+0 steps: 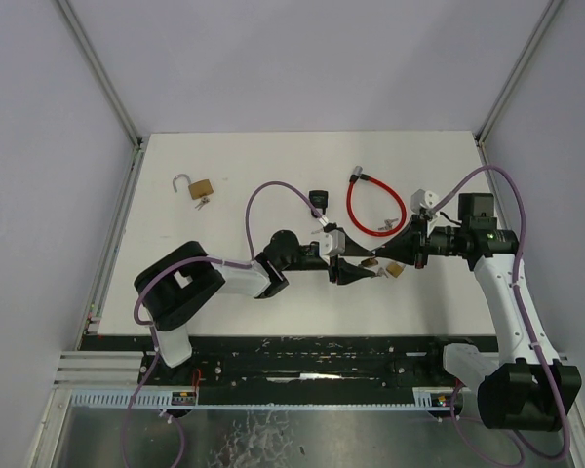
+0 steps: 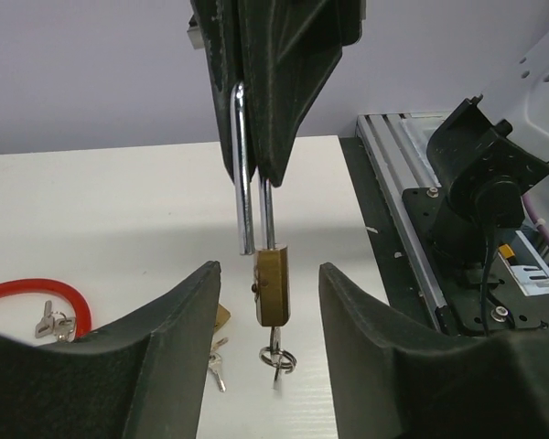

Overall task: Lock with the key
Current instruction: Pick up the lock from the center of the board.

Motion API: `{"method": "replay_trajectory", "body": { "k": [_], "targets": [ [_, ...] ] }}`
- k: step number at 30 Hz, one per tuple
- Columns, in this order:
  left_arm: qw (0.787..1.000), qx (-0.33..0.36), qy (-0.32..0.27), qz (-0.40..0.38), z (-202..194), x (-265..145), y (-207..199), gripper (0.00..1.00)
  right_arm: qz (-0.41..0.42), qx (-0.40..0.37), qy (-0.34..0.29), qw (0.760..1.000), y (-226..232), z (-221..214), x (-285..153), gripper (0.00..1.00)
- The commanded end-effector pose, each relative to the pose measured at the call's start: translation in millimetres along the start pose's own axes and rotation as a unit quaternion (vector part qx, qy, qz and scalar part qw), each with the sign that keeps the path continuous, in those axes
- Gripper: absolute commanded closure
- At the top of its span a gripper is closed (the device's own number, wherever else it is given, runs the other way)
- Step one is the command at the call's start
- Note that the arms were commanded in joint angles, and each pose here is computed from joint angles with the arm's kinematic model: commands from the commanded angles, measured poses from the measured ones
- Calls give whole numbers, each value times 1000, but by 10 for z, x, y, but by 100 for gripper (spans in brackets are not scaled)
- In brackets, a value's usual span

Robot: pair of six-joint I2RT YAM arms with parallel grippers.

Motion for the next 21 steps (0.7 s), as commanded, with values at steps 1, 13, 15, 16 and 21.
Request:
{"method": "replay_trajectory", "body": {
  "k": [1,13,15,16,21],
  "targets": [
    [999,19,-27,-25,133,52,-55,57,12,-20,-10,1000,1,46,33,100],
    [999,10,4,-36,84,95,-32,100,6,-22,-3,1000,-7,-4,36,100],
    [999,10,15,-28,78,86,-14,100,-3,-23,3,1000,-28,8,26,99],
    [999,11,21,-24,78,90,1,100,-9,-20,6,1000,-38,32,19,98],
    [998,0,67,-15,118,103,65,100,-72,-22,25,997,-119,236,-131,63]
  ]
}}
Point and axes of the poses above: each gripper's point midway between its finger pads, its own x axis out along the fingers, its own y axis along the line the jaws close on, z = x × y, the point moved 5 cm from there along -x, back along the fingers, and after that the axes turned 5 degrees about -x, right-handed, at the moved point
